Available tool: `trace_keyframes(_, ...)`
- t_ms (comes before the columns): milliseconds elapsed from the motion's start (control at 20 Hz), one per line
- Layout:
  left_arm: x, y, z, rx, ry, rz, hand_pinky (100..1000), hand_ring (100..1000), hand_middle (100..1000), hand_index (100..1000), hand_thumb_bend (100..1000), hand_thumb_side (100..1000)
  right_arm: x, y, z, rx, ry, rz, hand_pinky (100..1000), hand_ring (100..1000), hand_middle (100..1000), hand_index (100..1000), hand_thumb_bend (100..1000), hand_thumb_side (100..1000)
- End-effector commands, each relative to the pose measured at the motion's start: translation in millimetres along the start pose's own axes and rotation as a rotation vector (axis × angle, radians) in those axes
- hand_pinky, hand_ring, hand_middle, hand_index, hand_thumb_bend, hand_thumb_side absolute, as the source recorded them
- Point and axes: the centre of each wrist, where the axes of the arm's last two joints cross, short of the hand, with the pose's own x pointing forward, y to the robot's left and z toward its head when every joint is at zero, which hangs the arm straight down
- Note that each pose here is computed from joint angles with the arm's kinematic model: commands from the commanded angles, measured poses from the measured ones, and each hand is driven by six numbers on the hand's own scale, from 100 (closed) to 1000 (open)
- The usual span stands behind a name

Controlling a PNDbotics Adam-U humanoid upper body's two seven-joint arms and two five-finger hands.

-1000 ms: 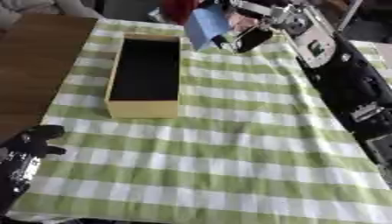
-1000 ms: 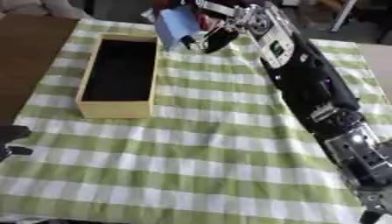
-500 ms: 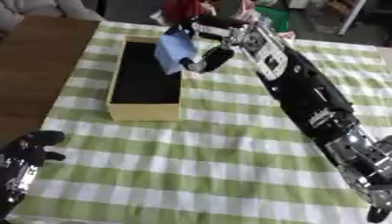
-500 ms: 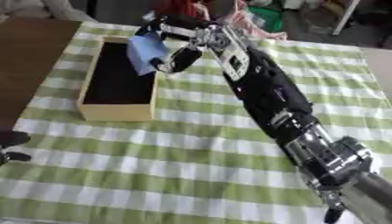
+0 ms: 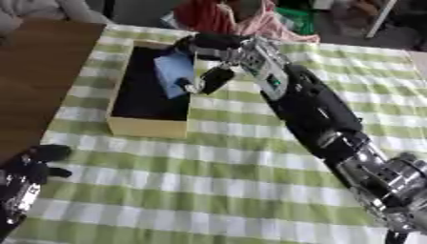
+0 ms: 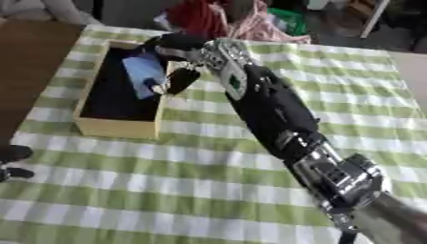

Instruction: Pick up objects on the table and place them in the box.

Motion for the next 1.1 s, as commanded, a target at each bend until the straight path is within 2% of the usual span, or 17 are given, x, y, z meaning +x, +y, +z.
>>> trace_keyframes(50, 4.9, 2.0, -2.2, -0.010, -0.014, -0.014, 688, 844, 748, 724, 100, 600, 4.2, -18.8, 1.1, -0.068, -0.013, 0.092, 887, 983, 961, 1000, 290, 522)
trace_keyframes(150, 4.7, 2.1, -1.9, -0.010, -0.013, -0.014, 688, 844, 748, 724, 100, 599, 6.0, -21.7, 1.4, -0.106, -0.018, 0.111, 885, 983, 974, 1000, 318, 528)
trace_keyframes(300, 4.1, 2.0, -1.1, -0.008, -0.010, -0.013, 688, 844, 748, 724, 100, 600, 8.8, -28.8, 3.1, -0.194, -0.014, 0.126, 881, 977, 968, 1000, 306, 509)
trace_keyframes(500, 3.2, 2.5, 0.5, -0.001, -0.005, -0.012, 688, 844, 748, 724, 100, 600, 10.4, -35.5, 8.2, -0.281, -0.015, 0.101, 854, 980, 915, 994, 213, 462)
trace_keyframes(700, 2.1, 4.3, 3.6, 0.016, 0.005, -0.013, 688, 844, 748, 724, 100, 598, 10.3, -47.2, 26.1, -0.367, -0.039, 0.014, 827, 967, 843, 976, 100, 392)
trace_keyframes(1100, 0.2, 9.6, 10.9, 0.071, 0.024, -0.021, 687, 845, 749, 723, 100, 595, 8.5, -60.6, 96.1, -0.567, 0.018, -0.230, 757, 978, 760, 934, 100, 368)
